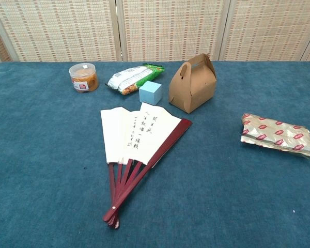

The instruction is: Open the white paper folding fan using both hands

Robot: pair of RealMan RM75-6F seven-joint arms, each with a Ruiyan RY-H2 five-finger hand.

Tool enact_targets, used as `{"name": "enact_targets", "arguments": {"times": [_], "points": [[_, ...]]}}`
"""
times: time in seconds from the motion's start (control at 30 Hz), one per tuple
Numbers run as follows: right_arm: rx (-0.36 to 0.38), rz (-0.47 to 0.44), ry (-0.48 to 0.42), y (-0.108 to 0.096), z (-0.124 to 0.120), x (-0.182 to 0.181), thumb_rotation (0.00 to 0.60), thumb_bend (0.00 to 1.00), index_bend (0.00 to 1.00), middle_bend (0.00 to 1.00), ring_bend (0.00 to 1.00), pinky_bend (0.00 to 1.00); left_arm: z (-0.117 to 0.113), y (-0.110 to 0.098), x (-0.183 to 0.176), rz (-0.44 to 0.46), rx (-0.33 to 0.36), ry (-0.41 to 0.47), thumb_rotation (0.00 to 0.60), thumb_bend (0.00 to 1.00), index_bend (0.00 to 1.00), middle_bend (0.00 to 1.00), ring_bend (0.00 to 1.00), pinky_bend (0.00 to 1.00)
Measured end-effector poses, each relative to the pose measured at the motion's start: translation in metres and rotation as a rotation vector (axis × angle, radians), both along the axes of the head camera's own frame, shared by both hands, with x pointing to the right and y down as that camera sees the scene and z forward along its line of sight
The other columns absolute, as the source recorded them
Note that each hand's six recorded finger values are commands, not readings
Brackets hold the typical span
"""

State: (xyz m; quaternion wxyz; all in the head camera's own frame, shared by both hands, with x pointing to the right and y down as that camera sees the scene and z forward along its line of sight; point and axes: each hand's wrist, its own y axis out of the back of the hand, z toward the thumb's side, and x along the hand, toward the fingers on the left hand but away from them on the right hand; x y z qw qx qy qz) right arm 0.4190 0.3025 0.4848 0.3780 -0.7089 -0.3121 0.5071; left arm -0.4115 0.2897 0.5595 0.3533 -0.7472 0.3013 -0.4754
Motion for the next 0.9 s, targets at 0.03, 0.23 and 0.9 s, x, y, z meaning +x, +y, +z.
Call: {"name": "enact_targets", "arguments": {"times": [0.03,0.23,0.9], "points": [[-0.007,-0.002,0.004,0.001,0.002,0.0,0.6,0.1,0.0,0.0,0.0,0.0,0.001,0.001,0.001,0.003,-0.002,-0.001,0.6,0.45,0.09,0.0,0.0,0.05],[-0.012,-0.023,0.012,0.003,0.009,-0.006,0.6,0.1,0.0,0.0,0.0,0.0,0.008,0.004,0.007,0.026,-0.021,-0.005,0.6,0.45,0.06,0.0,0.0,0.05],[0.068,-0.255,0.017,-0.067,0.125,-0.148,0.6,0.1,0.21,0.0,0.0,0.0,0.007,-0.016,0.002,-0.06,0.195,-0.036,0.6,0.45,0.0,0.0,0.0,0.0]]}}
